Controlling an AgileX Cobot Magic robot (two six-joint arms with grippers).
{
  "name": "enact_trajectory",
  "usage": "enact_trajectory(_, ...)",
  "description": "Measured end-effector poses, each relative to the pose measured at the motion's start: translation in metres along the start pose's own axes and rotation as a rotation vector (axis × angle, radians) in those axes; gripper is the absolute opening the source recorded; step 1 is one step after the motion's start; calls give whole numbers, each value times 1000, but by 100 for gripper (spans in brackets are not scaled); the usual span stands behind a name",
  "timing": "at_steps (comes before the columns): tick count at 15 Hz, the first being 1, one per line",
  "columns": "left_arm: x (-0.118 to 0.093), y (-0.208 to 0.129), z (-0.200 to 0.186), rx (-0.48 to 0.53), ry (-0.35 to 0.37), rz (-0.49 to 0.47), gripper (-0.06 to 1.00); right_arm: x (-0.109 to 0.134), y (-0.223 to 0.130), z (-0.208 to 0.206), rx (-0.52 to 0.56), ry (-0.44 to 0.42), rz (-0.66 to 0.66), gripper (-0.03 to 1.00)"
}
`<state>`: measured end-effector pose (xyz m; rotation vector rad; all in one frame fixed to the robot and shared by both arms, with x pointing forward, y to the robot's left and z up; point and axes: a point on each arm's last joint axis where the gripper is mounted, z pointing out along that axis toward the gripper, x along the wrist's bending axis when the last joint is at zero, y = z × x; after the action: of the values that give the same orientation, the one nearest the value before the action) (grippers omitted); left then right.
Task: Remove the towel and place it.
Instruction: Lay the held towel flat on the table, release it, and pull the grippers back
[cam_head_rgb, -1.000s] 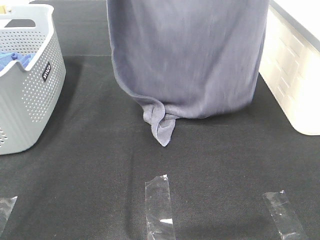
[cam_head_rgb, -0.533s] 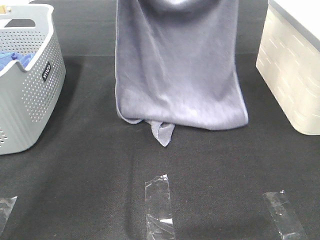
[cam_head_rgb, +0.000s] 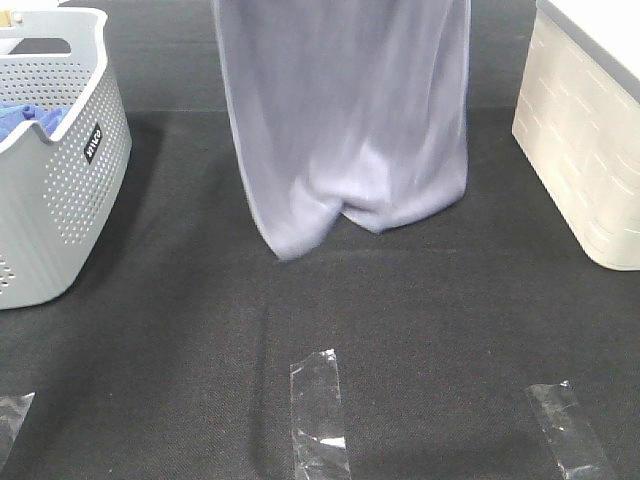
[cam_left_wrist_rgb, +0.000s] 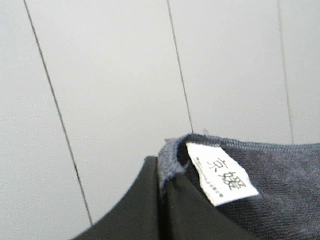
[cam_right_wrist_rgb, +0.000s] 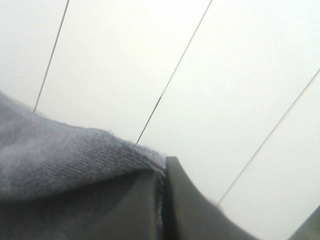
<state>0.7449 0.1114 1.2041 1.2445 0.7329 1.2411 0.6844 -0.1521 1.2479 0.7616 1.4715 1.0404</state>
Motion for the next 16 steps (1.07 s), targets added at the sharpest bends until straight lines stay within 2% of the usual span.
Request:
enact_trajectory(2, 4, 37, -7, -212, -17, 32, 0, -17, 35, -14, -139, -52, 6, 0)
enact_trajectory(4, 8, 60, -14, -305, -10, 80, 0, -25, 49, -23, -189, -73, 13, 0)
enact_trajectory(5, 9, 61, -15, -297, -1, 95, 0, -25, 48, -23, -176, -74, 14, 0)
enact_trajectory(7, 12, 49, -11, -184, 37, 93, 0, -22, 36, -19, -95, -63, 11, 0)
enact_trajectory(8, 14, 38, -9, -91, 59, 68, 0, -18, 27, -15, -42, -52, 9, 0)
enact_trajectory(11, 13, -1, -12, 301, 107, -109, 0, -2, -10, -6, 190, 21, 64, 0)
enact_trajectory(12, 11, -12, -16, 434, 114, -151, 0, 8, -28, -6, 330, 73, 115, 0)
enact_trajectory(13, 7, -23, -23, 575, 122, -177, 0, 11, -34, -6, 377, 93, 134, 0)
enact_trajectory(15, 0, -46, -39, 870, 122, -210, 0, 25, -59, -14, 615, 179, 194, 0)
enact_trajectory(16, -2, -49, -43, 927, 109, -227, 0, 28, -65, -17, 677, 200, 205, 0)
